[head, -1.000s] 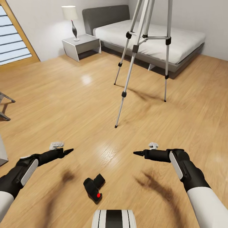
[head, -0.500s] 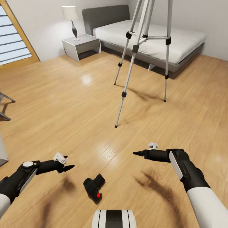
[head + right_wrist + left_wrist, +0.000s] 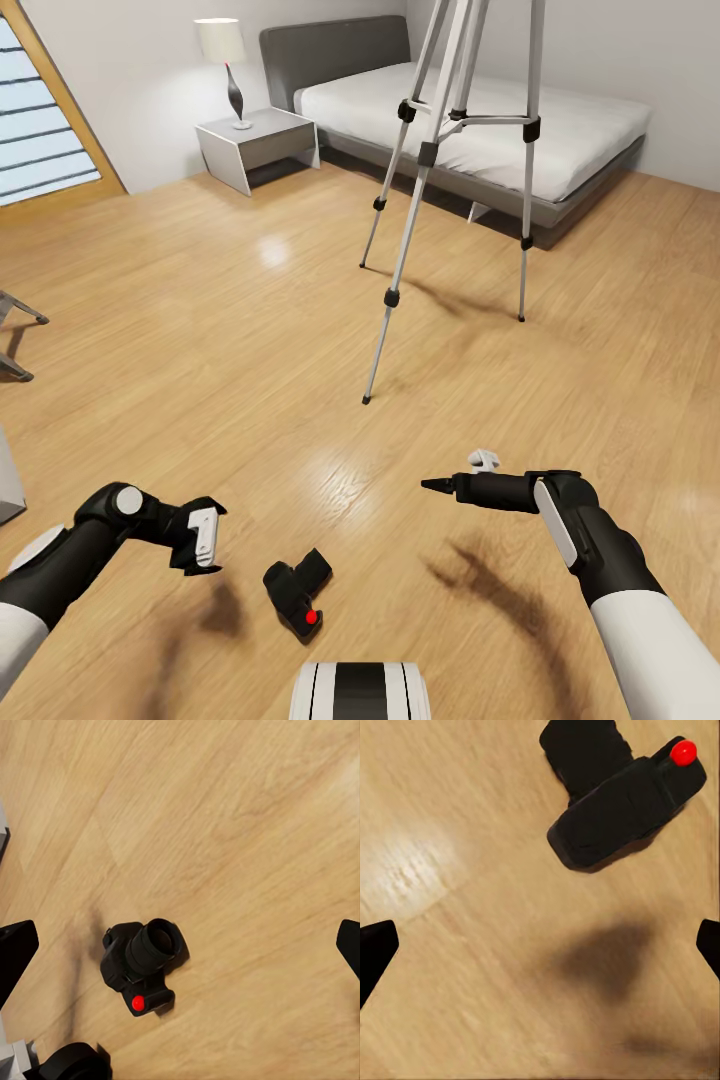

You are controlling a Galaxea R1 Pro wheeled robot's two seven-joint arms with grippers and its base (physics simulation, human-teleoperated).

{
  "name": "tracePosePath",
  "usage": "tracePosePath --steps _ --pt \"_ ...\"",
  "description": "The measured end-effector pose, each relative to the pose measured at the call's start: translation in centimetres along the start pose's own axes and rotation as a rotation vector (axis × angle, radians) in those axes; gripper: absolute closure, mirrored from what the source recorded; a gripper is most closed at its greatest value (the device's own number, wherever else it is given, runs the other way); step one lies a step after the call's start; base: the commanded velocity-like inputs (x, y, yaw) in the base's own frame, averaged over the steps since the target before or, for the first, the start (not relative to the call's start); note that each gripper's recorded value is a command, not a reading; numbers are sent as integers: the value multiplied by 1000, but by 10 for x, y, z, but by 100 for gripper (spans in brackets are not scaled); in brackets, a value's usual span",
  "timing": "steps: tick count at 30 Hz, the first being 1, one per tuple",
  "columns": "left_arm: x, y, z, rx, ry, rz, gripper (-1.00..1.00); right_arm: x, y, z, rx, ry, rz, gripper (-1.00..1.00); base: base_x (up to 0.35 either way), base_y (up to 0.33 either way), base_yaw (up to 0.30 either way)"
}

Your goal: Attach the digital camera to the camera tripod in the bedroom.

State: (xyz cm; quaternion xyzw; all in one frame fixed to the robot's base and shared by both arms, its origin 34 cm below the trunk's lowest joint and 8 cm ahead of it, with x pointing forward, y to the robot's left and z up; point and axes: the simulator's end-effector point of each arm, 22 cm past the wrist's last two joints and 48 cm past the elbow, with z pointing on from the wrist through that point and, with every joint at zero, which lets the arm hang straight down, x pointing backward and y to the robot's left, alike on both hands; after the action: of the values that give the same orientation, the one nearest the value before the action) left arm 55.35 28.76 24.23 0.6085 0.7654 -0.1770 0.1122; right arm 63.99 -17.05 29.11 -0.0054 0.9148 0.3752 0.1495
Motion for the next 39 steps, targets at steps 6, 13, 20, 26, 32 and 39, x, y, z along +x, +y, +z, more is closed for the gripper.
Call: tracePosePath --steps 6,13,20,26,32,39 --pt "-21 -16 -5 79 -27 148 -100 0 0 0 1 0 0 -100 0 0 0" --pt "-36 -31 -1 138 -65 260 -100 0 0 0 1 0 0 -100 0 0 0" --pt "-48 -33 6 136 -77 283 -100 0 0 0 1 0 0 -100 0 0 0" --pt "-45 -28 16 109 -39 295 -100 1 -1 0 2 3 2 -100 0 0 0" --pt "-39 -26 41 81 7 289 -100 3 -2 1 3 7 6 -100 0 0 0" --pt "-46 -46 74 144 12 360 -100 3 -3 1 4 7 6 -100 0 0 0"
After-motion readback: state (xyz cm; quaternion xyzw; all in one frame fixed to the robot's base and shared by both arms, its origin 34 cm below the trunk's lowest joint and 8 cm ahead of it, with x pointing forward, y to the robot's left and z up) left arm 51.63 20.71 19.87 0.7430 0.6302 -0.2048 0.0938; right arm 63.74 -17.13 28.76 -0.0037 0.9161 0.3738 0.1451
